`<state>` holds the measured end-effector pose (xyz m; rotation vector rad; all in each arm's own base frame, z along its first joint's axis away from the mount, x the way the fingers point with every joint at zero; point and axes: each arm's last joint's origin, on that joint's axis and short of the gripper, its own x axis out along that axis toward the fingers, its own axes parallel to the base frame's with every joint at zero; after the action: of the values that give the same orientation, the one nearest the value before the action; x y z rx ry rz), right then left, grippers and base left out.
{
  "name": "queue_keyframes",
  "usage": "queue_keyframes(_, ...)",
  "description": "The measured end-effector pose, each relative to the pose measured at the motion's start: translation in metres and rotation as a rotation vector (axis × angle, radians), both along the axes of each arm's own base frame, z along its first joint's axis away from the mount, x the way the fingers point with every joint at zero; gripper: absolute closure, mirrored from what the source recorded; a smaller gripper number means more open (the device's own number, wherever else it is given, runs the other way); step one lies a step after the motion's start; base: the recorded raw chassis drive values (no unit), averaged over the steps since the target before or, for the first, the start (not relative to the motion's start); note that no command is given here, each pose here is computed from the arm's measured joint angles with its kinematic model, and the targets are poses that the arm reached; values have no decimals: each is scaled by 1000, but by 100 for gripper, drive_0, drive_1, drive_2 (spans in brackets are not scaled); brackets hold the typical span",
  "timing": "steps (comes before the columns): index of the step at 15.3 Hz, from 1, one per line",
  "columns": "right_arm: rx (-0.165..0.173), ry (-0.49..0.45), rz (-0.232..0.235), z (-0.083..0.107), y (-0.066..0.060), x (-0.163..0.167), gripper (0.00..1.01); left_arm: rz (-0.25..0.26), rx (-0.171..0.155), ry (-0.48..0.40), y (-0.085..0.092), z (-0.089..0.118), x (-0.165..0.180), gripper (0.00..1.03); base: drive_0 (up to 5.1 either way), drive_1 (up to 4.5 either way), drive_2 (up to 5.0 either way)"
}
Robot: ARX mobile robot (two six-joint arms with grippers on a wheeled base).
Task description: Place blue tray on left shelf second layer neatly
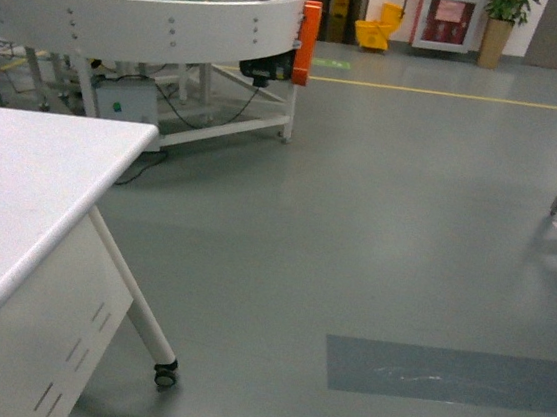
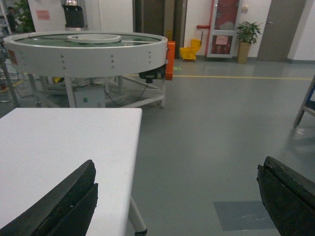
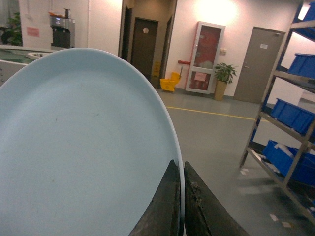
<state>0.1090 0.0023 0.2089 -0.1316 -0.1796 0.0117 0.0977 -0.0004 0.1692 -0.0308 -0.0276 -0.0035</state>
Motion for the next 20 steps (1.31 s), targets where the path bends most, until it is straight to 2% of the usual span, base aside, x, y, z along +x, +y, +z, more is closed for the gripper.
queue_keyframes(1,0,0,0,0,0,0,99,-1,0,0,0,0,0,5,-156,-156,-156)
queue_keyframes(20,-3,-4,-2,0,0,0,99,-1,0,-3,0,0,0,5,17,423,-389)
